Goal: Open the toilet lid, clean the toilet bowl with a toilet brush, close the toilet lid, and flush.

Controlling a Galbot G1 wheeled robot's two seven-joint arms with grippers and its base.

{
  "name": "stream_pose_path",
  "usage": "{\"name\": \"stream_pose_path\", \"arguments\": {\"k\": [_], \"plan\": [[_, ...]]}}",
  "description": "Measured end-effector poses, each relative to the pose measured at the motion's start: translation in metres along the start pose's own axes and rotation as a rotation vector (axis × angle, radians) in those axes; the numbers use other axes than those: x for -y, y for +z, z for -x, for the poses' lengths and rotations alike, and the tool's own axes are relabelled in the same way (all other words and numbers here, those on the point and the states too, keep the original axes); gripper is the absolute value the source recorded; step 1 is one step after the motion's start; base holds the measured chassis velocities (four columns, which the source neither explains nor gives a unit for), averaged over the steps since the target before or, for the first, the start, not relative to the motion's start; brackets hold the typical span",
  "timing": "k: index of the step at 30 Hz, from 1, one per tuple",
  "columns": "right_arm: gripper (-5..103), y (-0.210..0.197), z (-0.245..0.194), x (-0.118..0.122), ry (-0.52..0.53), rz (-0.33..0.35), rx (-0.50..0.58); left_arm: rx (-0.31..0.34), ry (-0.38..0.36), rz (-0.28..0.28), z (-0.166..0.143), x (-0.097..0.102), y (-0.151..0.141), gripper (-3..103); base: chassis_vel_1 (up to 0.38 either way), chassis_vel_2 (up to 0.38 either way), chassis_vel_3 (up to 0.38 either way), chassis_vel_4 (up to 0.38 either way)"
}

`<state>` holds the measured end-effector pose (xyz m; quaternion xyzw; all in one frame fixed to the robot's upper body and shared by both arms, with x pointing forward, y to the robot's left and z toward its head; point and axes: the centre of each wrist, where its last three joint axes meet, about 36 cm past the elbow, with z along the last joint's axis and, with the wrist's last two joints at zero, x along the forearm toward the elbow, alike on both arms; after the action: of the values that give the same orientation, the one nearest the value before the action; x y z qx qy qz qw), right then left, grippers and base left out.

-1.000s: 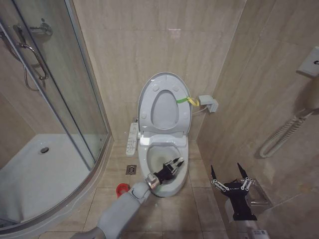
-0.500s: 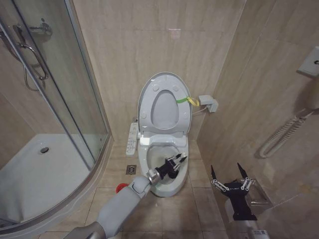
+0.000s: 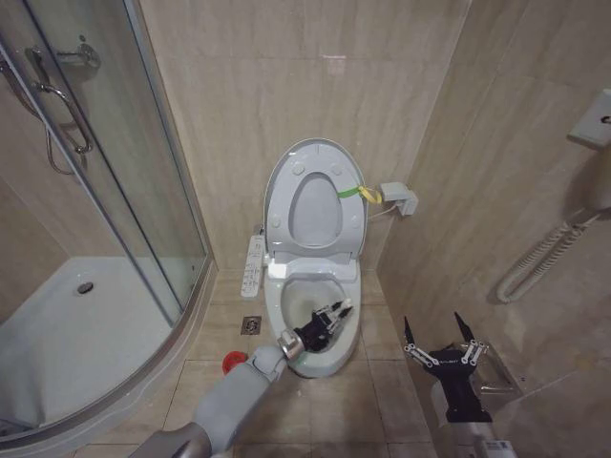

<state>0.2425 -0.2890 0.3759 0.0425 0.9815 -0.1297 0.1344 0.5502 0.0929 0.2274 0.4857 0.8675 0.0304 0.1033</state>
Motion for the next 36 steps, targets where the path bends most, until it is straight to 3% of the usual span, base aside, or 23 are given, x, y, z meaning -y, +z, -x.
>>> {"name": "stream_pose_path", "arguments": {"k": [6,10,15,18,26,30,36], "plan": [[100,0.0,0.0,0.0,0.0,0.0,0.0,-0.003,-0.026,0.032,-0.011,-0.026,-0.001,22,0.0,0.0,0.0,0.0],[100,0.0,0.0,0.0,0.0,0.0,0.0,0.018,-0.029,0.047,-0.011,-0.033,-0.007,21,0.0,0.0,0.0,0.0],[100,0.0,0.0,0.0,0.0,0.0,0.0,0.062,-0.01,0.072,-0.003,-0.029,-0.021,21,0.0,0.0,0.0,0.0],[100,0.0,0.0,0.0,0.0,0.0,0.0,0.111,0.016,0.081,0.01,-0.013,-0.033,21,0.0,0.0,0.0,0.0],[100,0.0,0.0,0.0,0.0,0.0,0.0,0.11,0.053,0.039,0.019,0.015,-0.019,21,0.0,0.0,0.0,0.0],[100,0.0,0.0,0.0,0.0,0.0,0.0,0.095,0.037,0.011,0.015,0.014,-0.009,21,0.0,0.0,0.0,0.0],[100,0.0,0.0,0.0,0.0,0.0,0.0,0.07,-0.019,0.011,0.003,-0.011,0.0,21,0.0,0.0,0.0,0.0]]}}
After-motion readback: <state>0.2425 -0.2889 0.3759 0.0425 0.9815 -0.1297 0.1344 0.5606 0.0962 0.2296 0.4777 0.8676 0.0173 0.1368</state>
